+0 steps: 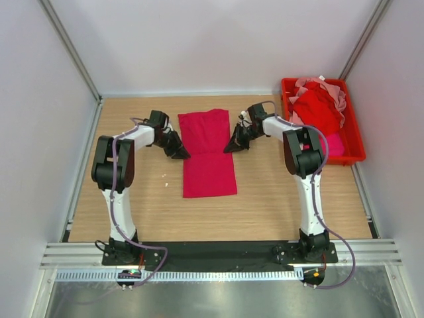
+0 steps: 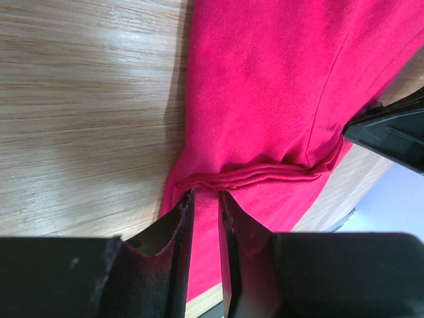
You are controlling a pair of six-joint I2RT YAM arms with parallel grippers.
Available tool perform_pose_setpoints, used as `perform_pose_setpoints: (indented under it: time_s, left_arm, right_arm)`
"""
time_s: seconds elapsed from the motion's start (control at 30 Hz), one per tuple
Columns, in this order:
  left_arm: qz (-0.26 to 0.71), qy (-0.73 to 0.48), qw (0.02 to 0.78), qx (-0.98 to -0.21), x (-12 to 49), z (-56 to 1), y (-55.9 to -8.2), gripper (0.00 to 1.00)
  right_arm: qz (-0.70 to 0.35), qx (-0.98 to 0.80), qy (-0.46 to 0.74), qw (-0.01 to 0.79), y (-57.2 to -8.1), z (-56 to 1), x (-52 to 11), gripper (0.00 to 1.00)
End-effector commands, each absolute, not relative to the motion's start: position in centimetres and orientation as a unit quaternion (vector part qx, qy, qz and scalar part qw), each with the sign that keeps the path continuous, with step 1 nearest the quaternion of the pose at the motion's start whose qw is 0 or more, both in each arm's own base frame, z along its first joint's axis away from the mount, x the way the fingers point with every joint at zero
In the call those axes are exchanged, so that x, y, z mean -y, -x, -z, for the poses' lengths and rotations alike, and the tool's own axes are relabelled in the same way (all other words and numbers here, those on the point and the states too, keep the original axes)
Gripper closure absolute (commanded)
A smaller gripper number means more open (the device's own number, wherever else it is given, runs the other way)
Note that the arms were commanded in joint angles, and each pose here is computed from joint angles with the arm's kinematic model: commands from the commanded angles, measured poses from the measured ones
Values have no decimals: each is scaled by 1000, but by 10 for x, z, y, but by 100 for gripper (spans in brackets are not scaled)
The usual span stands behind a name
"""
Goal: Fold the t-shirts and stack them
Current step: Fold the tshirt
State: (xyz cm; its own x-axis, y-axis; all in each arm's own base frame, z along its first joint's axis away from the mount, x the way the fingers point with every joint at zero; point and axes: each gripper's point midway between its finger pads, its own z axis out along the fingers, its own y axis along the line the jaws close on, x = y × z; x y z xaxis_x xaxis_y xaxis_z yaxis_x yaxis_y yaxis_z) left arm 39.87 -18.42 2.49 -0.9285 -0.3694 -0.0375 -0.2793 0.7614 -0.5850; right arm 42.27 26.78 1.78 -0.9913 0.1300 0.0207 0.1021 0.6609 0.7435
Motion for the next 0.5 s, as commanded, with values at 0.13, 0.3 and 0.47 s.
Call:
perform_pose_setpoints:
  time_s: [0.13,0.3,0.47]
  left_arm:
    - [236,187,32,-953,161,17,-346,78]
    - [232,190,26,-954,155,12,-314,78]
    - [234,193,31,-952,151,0,-293,78]
  right_arm:
    - [-362,-930,-67,-7,-382,16,-246,99]
    - [-365,-928,-74,-13,-353,12,-241,99]
    - [-370,-926,-77,-15,-335,7,-240,99]
